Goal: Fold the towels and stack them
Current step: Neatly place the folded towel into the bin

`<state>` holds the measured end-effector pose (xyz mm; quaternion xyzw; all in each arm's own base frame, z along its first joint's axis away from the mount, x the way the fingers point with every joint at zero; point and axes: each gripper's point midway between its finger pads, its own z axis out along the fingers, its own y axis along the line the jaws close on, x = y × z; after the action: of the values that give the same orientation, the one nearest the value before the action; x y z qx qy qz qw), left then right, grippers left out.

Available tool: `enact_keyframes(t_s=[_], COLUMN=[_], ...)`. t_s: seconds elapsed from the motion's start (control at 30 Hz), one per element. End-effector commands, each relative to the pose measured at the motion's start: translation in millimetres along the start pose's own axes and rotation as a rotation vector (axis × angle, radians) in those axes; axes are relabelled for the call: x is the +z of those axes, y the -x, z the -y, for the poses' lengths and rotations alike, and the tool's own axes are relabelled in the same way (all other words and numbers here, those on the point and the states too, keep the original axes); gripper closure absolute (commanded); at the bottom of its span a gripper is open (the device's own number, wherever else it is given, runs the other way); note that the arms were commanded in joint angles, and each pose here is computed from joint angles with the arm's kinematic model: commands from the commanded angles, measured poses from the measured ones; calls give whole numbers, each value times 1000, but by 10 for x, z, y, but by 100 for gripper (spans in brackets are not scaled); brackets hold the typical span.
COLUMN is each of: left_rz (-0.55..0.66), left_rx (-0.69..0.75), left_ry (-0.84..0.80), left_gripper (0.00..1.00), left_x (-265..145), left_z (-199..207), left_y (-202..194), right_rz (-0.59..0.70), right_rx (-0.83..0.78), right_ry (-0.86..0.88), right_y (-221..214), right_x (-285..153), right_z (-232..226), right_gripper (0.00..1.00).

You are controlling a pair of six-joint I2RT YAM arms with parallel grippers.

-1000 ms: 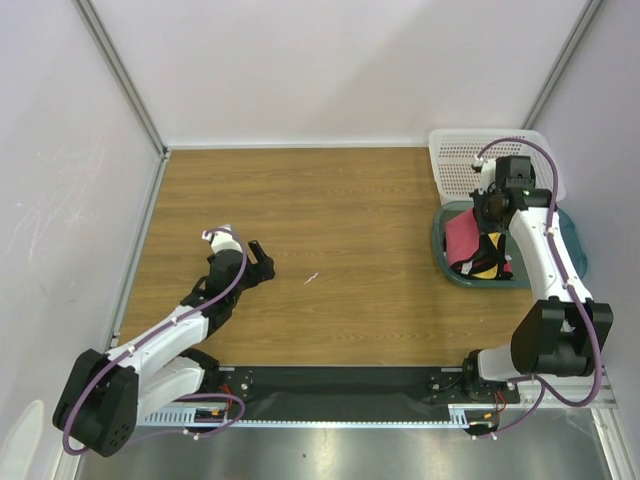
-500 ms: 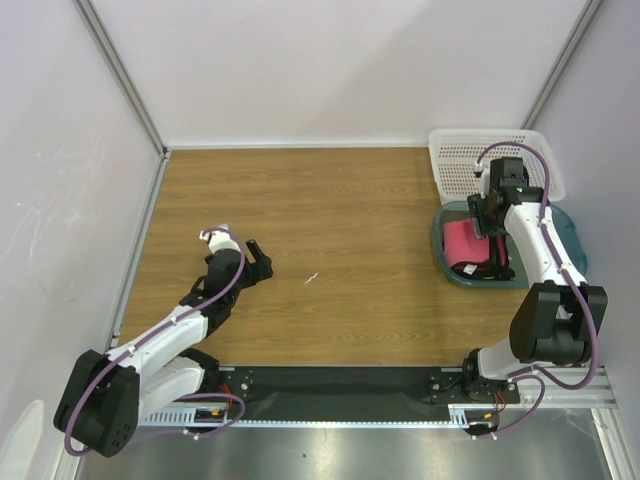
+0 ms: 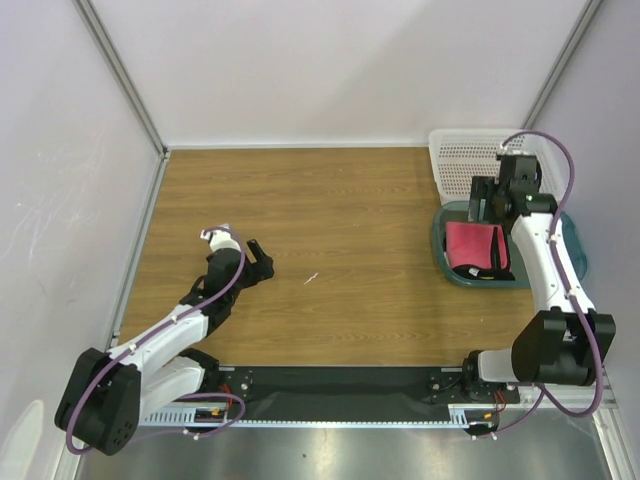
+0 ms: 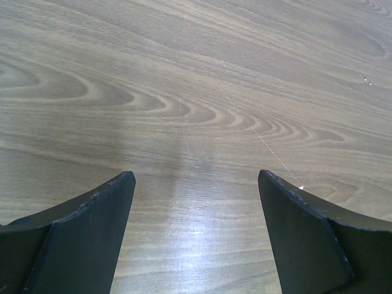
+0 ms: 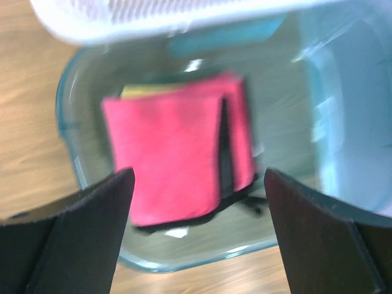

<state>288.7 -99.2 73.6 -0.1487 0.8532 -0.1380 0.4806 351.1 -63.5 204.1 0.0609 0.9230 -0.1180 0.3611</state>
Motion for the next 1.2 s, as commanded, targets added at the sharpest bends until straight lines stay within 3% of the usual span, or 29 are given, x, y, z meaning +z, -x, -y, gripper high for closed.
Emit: enact_keyframes(t_s=[0.0, 0.07, 0.13, 0.17, 0.2, 0.27, 0.3, 0.4, 0.53, 0.77, 1.0, 1.17], left_rz=[34, 29, 24, 22, 18, 13, 12, 16, 17, 5, 16, 47], left_rx=[-22, -30, -39, -43, -43, -48, -51, -59, -54, -44, -21, -12], left_ry=[-53, -52, -51, -54, -54, -51, -48, -31, -4, 10, 4, -39], left_gripper=[12, 12, 12, 12, 12, 12, 12, 12, 12, 11, 11, 8], left_x=[12, 6, 3, 2, 6, 5, 4, 2, 1, 16, 31, -18], left_z=[151, 160, 154, 162, 157, 159, 156, 121, 83, 73, 128, 309], left_y=[165, 171, 151, 142, 131, 131, 126, 129, 144, 141, 232, 473], right_rz=[24, 7, 5, 30, 0, -11, -40, -104, -188, -175, -9, 146], right_rx=[192, 272, 294, 304, 308, 313, 315, 295, 265, 256, 308, 333], right_ry=[108, 159, 184, 178, 164, 124, 99, 37, -132, -118, 38, 124], right_y=[-189, -385, -506, -491, -612, -657, -714, -844, -958, -897, -302, 171], right_x=[182, 279, 361, 424, 514, 607, 694, 834, 916, 843, 376, -68], right_z=[-300, -449, -523, -520, -515, -454, -417, -339, -69, -66, -194, -227], right_gripper=[8, 10, 20, 26, 41, 55, 67, 74, 76, 73, 53, 27])
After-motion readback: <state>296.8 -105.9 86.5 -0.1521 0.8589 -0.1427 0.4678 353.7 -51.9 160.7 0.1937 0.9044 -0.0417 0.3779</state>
